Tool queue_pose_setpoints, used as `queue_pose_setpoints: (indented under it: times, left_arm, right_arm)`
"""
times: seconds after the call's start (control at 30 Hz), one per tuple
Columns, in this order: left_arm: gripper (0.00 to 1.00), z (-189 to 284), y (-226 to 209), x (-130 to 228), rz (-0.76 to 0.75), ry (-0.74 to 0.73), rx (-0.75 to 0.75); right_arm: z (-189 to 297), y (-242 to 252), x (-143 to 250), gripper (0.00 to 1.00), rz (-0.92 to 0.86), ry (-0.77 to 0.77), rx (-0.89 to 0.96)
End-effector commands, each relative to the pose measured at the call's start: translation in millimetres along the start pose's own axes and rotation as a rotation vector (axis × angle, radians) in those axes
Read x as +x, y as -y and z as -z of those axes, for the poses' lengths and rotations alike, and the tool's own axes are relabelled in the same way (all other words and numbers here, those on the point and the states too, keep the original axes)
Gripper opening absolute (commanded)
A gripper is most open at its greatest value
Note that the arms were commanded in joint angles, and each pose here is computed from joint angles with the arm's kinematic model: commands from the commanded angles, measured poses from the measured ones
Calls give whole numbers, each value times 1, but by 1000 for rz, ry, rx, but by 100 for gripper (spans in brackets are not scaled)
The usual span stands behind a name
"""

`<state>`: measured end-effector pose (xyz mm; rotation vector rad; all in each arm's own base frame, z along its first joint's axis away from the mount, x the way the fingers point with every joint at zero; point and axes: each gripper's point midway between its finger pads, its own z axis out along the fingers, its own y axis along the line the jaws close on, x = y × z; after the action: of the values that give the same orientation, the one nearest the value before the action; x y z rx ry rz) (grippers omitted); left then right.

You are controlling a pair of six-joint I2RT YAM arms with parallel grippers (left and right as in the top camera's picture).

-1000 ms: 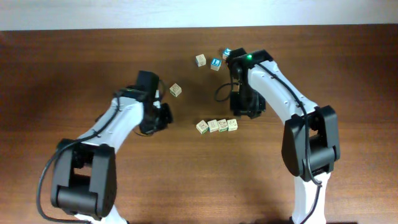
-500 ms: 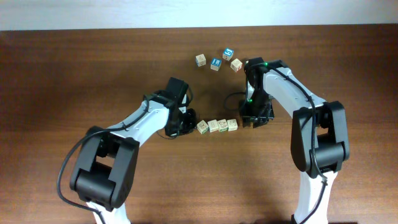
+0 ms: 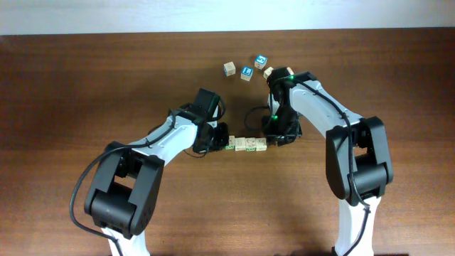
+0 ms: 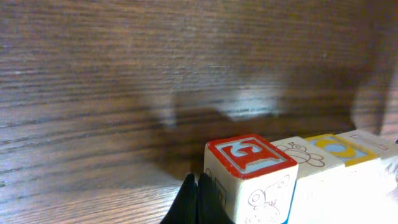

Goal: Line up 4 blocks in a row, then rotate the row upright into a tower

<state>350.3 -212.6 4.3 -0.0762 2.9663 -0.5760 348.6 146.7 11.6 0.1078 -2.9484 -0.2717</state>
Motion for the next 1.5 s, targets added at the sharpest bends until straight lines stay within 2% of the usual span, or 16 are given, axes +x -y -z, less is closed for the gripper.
queue_pose_setpoints:
  times: [0.0,0.1,0.2,0.43,0.47,0.67,0.77,0.83,0.87,0.97,1.1,1.13,1.33,1.47]
  left_arm:
    - [0,13,14,0,-163,-56,43]
    - [0,24,-9,-2,-213,-74,-76]
    - [0,27,-23,-1,-203,-83,-135]
    - [0,27,-25,-2,-214,-81,-147]
    - [0,27,-29,-4,-214,-72,-172]
    - [0,45,-45,-18,-174,-63,-210]
    - [0,65,-54,-41,-132,-20,-215]
    - [0,91,-69,-77,-76,77,-216]
    - [0,110,-86,-100,-33,145,-228]
    - [2,133,-128,-124,52,233,-281]
    - [2,151,-176,-125,163,243,-311]
    - [2,152,-181,-123,176,240,-315]
    - [3,153,-182,-123,178,240,-315]
    - [3,152,-182,-121,180,230,-316]
  right_arm:
    - [-4,-31,12,34,24,-42,-103]
    - [-4,-31,12,40,16,-43,-103]
    - [-3,-28,13,42,-5,-48,-93]
    - [2,-22,5,43,-5,-18,-59]
    - [8,-20,1,47,-12,-8,-53]
    - [43,0,-17,52,-59,48,-27]
    - [52,-17,-26,51,-30,86,-70]
    - [59,-43,-43,50,-4,176,-74]
    - [58,-56,-54,50,-12,239,-46]
    - [49,-85,-71,45,-23,365,36]
    - [19,-119,-76,44,-4,443,129]
    - [11,-125,-77,40,1,446,127]
    - [-3,-137,-70,27,30,429,132]
    - [-8,-134,-58,26,10,386,151]
